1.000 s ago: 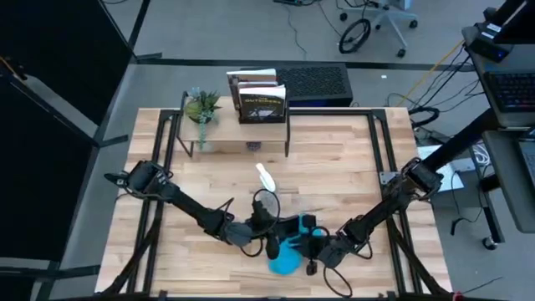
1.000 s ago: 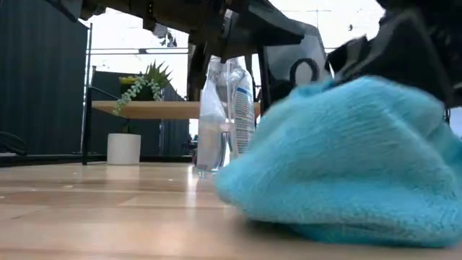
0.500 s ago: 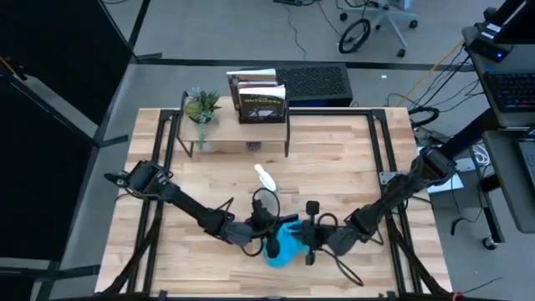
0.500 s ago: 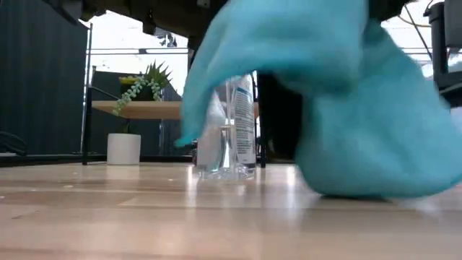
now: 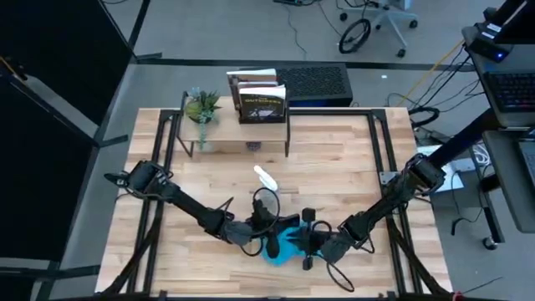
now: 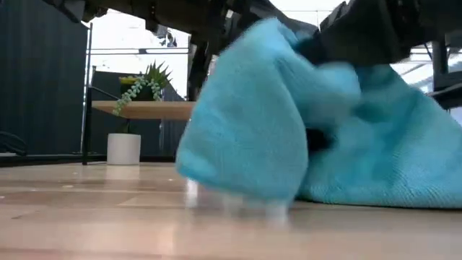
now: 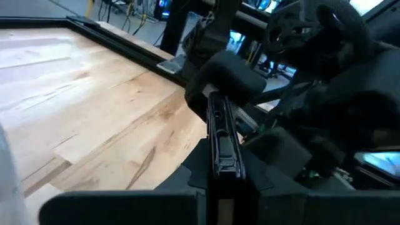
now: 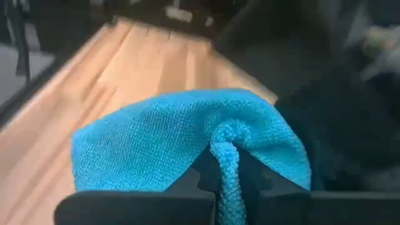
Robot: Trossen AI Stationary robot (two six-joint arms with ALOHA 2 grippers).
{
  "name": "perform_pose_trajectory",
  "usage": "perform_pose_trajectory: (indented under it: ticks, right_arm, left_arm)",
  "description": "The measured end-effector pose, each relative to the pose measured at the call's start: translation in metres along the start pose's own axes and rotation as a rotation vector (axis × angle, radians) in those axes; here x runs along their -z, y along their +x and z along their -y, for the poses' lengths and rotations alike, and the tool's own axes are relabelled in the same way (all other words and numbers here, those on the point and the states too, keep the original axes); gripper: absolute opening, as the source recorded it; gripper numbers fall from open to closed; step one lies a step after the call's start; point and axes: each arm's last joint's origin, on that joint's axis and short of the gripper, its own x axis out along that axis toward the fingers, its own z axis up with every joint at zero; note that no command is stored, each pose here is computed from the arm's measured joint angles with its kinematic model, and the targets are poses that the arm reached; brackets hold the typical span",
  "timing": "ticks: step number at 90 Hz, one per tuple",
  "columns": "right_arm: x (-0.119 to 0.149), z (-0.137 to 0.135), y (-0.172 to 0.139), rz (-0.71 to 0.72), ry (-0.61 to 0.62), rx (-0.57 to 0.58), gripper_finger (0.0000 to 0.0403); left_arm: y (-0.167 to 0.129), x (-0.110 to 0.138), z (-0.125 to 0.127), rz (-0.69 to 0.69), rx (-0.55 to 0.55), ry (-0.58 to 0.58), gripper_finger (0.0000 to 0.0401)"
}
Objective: Apply microfiber cloth
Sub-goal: Wipe the front of the black cellphone with a blue microfiber cloth
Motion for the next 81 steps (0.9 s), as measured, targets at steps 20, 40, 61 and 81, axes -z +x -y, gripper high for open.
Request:
perform_pose_trajectory:
  ticks: [20, 40, 61, 81]
  right_arm:
    - [0.002, 0.006, 0.005, -0.022, 0.003, 0.028, 0.0]
    - [0.001, 0.003, -0.008, -0.061, -0.015, 0.057, 0.0]
    - [-0.002, 0.009, -0.033, -0.147, -0.023, 0.122, 0.0]
    - [0.008, 0.018, -0.051, -0.262, -0.044, 0.176, 0.0]
  left_arm:
    - [0.0, 0.001, -0.001, -0.003, -0.015, 0.034, 0.0013]
    - [-0.001, 0.002, 0.001, -0.013, 0.002, 0.056, 0.0013]
    - [-0.003, 0.006, 0.001, -0.038, -0.003, 0.078, 0.0013]
    - [-0.005, 0.007, 0.005, -0.053, 0.041, 0.071, 0.0013]
